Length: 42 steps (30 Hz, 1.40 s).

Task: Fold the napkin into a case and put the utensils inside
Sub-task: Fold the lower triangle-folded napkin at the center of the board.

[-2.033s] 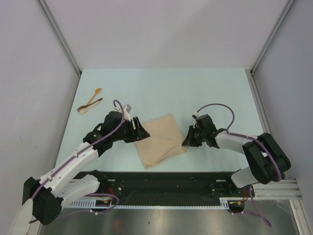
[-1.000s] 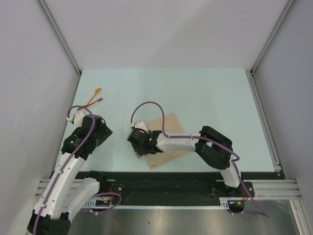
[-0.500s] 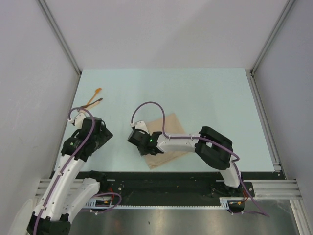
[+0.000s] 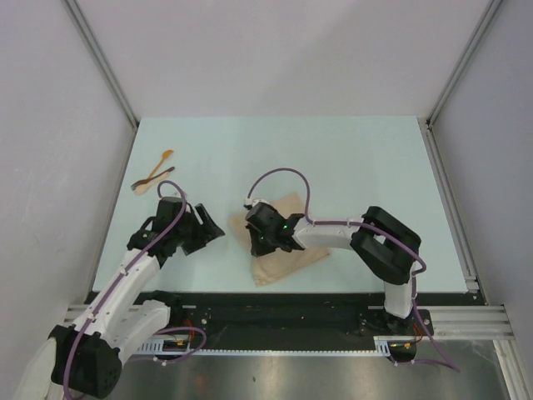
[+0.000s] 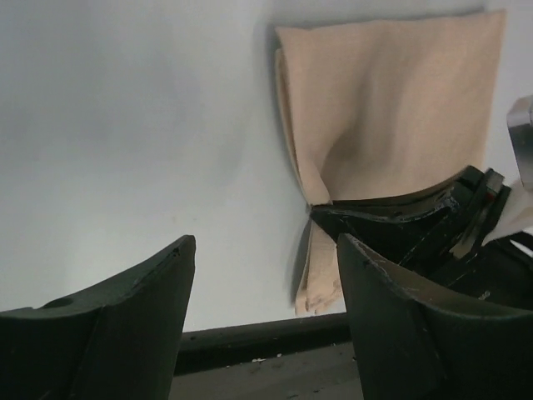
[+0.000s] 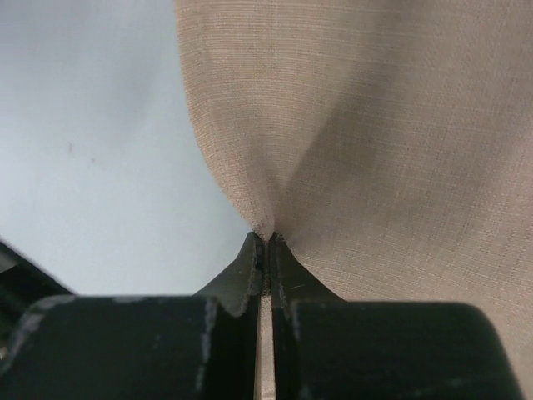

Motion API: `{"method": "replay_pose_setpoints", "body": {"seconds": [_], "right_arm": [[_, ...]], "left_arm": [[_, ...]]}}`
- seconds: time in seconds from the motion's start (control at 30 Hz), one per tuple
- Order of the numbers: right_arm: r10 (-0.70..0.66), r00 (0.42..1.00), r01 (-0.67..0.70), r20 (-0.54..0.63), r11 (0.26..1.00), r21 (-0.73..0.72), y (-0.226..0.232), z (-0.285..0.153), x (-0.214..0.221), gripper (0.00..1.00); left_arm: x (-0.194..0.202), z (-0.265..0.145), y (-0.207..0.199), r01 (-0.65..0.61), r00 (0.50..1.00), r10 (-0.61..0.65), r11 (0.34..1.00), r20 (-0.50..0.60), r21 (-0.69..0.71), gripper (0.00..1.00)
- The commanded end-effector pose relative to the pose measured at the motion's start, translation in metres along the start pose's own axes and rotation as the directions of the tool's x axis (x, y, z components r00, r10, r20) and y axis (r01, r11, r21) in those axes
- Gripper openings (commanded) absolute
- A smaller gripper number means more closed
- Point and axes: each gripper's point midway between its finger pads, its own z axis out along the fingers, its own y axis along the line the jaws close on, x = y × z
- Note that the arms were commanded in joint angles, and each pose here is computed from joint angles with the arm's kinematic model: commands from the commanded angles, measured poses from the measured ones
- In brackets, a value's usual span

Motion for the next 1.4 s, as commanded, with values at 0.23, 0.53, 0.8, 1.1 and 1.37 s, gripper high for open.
{"method": "replay_pose_setpoints", "body": {"seconds": [0.23, 0.53, 0.8, 1.1, 1.37], "right_arm": [[0.290, 0.952, -0.292, -0.098, 0.766, -0.572, -0.003, -0.054, -0.026, 0.00], [0.346, 0.925, -0.362, -0.154, 0.686, -0.631, -0.041, -0.064, -0.018, 0.00], [0.392, 0.906, -0.397, -0.159, 0.661, -0.637, -0.073, -0.064, -0.021, 0.00], [0.383, 0.907, -0.405, -0.173, 0.685, -0.606, -0.090, -0.058, -0.012, 0.00], [0.383, 0.907, -0.409, -0.176, 0.698, -0.588, -0.098, -0.056, -0.008, 0.00]], "left_arm": [[-0.011, 0.009, -0.057, 0.045, 0.997, -0.061, 0.948, 0.038, 0.315, 0.56], [0.004, 0.032, -0.067, 0.023, 1.000, -0.022, 0.965, -0.008, 0.261, 0.38], [-0.001, 0.053, -0.070, 0.003, 1.000, -0.007, 0.982, 0.019, 0.189, 0.30], [-0.009, 0.080, -0.086, -0.036, 0.999, 0.036, 0.987, 0.002, 0.159, 0.22], [-0.025, 0.101, -0.098, -0.078, 0.997, 0.078, 0.992, 0.005, 0.103, 0.21]]}}
